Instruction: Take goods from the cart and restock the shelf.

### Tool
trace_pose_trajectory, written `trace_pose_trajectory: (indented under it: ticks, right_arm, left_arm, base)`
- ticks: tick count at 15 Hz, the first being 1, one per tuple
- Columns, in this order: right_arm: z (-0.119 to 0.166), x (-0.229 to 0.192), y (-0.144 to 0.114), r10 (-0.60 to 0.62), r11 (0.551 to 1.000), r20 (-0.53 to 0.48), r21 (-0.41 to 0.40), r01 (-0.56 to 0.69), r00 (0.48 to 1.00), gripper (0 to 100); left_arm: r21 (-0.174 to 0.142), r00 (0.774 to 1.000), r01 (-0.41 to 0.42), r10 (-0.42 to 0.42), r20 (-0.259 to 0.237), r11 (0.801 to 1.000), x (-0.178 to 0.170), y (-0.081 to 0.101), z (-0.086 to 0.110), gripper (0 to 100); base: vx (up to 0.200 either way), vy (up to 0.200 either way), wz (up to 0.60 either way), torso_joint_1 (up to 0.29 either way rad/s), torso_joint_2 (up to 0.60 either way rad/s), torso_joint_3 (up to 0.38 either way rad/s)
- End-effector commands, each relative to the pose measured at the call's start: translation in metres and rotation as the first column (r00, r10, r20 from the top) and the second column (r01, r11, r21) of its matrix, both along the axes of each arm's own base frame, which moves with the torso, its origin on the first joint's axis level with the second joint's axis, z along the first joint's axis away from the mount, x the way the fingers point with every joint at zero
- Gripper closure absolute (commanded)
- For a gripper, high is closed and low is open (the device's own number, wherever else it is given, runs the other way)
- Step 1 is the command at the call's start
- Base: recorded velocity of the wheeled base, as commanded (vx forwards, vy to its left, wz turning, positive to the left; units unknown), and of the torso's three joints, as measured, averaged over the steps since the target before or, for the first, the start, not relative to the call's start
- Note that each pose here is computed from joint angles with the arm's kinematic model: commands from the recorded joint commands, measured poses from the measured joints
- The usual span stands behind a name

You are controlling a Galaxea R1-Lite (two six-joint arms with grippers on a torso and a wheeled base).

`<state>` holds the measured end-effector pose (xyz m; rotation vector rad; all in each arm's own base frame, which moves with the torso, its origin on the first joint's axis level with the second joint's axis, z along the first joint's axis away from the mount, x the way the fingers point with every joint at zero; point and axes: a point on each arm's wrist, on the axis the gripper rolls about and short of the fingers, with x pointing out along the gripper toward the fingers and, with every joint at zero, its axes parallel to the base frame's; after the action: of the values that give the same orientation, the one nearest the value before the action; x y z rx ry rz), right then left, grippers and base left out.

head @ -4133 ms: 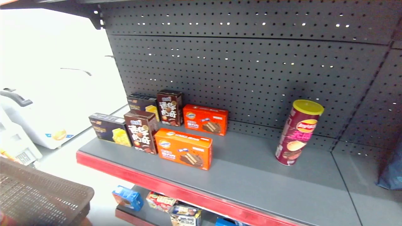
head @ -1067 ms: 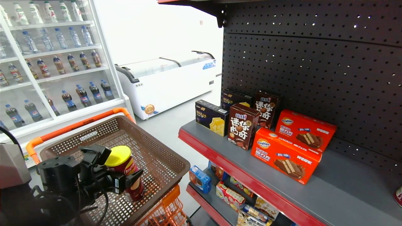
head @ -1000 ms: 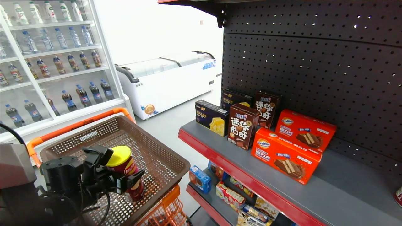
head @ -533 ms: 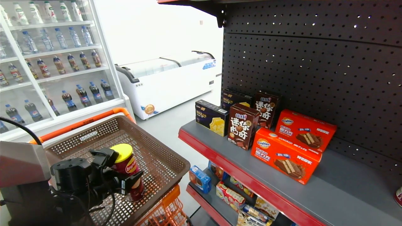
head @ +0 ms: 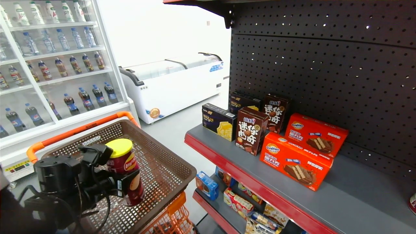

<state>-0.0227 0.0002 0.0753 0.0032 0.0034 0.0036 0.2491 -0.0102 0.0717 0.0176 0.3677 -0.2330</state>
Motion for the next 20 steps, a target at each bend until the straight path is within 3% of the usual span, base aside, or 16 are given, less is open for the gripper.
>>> trace_pose_trajectory:
  ticks: [1,3,6,10,13,15,17,20]
  right_arm:
    - [0.0,0.0,0.0,0.001,1.0,-0.001,0.0,-0.001,1.0,0]
    - [0.0,0.0,0.0,0.001,1.0,-0.001,0.0,-0.001,1.0,0]
    - [0.0,0.0,0.0,0.001,1.0,-0.001,0.0,-0.001,1.0,0]
    - [0.0,0.0,0.0,0.001,1.0,-0.001,0.0,-0.001,1.0,0]
    - [0.0,0.0,0.0,0.001,1.0,-0.001,0.0,-0.001,1.0,0]
    - [0.0,0.0,0.0,0.001,1.0,-0.001,0.0,-0.001,1.0,0]
    - [0.0,0.0,0.0,0.001,1.0,-0.001,0.0,-0.001,1.0,0]
    - [0.0,0.0,0.0,0.004,1.0,-0.001,0.0,-0.004,1.0,0]
  left_arm:
    - [-0.03,0.992,-0.02,0.023,0.123,0.999,-0.04,0.002,0.074,100]
    - [-0.028,0.995,-0.03,0.032,0.094,0.999,-0.076,0.004,0.095,100]
    - [-0.029,0.997,-0.022,0.023,0.067,0.999,-0.134,0.004,0.105,100]
    - [-0.03,0.993,-0.015,0.019,0.116,0.999,-0.185,0.005,0.101,100]
    - [-0.029,0.978,0.001,0.005,0.206,1.0,-0.224,0.005,0.082,100]
    - [-0.035,0.972,-0.007,0.015,0.235,0.999,-0.235,0.005,0.07,100]
    - [-0.038,0.948,0.018,-0.005,0.319,0.999,-0.252,0.006,0.063,100]
    - [-0.04,0.936,0.024,-0.008,0.353,0.999,-0.262,0.006,0.058,100]
  base:
    - [0.0,0.0,0.0,0.0,0.0,0.0]
    - [0.0,0.0,0.0,0.0,0.0,0.0]
    - [0.0,0.0,0.0,0.0,0.0,0.0]
    - [0.0,0.0,0.0,0.0,0.0,0.0]
    - [0.0,0.0,0.0,0.0,0.0,0.0]
    - [0.0,0.0,0.0,0.0,0.0,0.0]
    - [0.0,0.0,0.0,0.0,0.0,0.0]
    - [0.0,0.0,0.0,0.0,0.0,0.0]
